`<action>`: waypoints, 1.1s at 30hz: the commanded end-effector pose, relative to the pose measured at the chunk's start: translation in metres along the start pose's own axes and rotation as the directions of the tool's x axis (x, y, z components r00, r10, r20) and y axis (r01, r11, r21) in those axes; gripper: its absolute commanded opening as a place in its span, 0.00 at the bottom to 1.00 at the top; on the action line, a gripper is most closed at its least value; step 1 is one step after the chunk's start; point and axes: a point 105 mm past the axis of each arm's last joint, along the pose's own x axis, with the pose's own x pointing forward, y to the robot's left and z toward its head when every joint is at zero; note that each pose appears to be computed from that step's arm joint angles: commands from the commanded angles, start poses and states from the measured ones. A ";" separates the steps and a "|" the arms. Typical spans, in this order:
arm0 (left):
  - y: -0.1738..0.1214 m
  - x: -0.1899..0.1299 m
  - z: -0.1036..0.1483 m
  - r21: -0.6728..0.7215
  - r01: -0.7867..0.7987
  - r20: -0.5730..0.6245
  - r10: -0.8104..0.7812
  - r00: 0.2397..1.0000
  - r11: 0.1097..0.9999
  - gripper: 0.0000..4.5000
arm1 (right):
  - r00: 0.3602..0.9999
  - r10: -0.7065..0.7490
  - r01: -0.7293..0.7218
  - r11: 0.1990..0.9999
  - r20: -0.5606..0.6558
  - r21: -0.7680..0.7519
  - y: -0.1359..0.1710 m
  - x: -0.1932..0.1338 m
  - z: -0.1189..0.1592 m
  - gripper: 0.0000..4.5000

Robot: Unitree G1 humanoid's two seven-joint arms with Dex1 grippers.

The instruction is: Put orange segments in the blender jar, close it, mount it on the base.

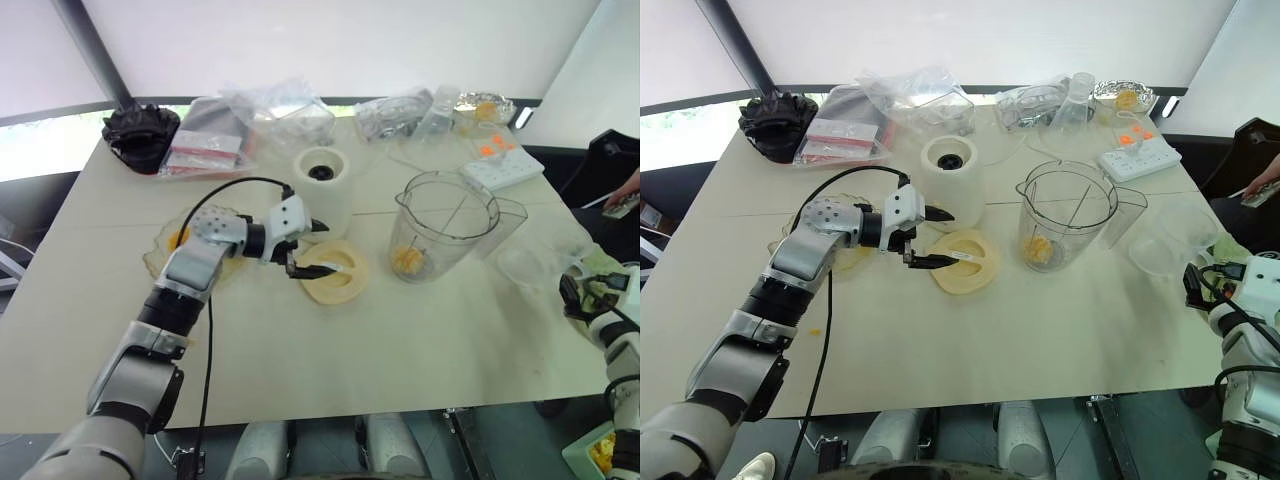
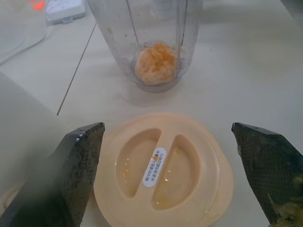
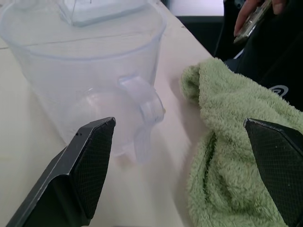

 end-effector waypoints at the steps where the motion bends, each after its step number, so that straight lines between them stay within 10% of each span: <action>1: 0.005 -0.002 0.014 0.051 -0.016 0.023 0.015 1.000 0.999 1.00 | 0.997 -0.032 0.034 0.999 0.063 -0.032 -0.008 0.003 0.019 1.00; 27: 0.005 -0.003 0.015 0.058 -0.015 0.023 0.014 1.000 0.998 1.00 | 0.989 -0.126 0.128 0.992 0.077 -0.024 -0.019 0.008 0.016 1.00; 33: 0.005 -0.003 0.015 0.057 -0.018 0.023 0.017 1.000 0.998 1.00 | 0.990 -0.119 0.121 0.993 0.074 -0.019 -0.016 0.009 0.015 0.48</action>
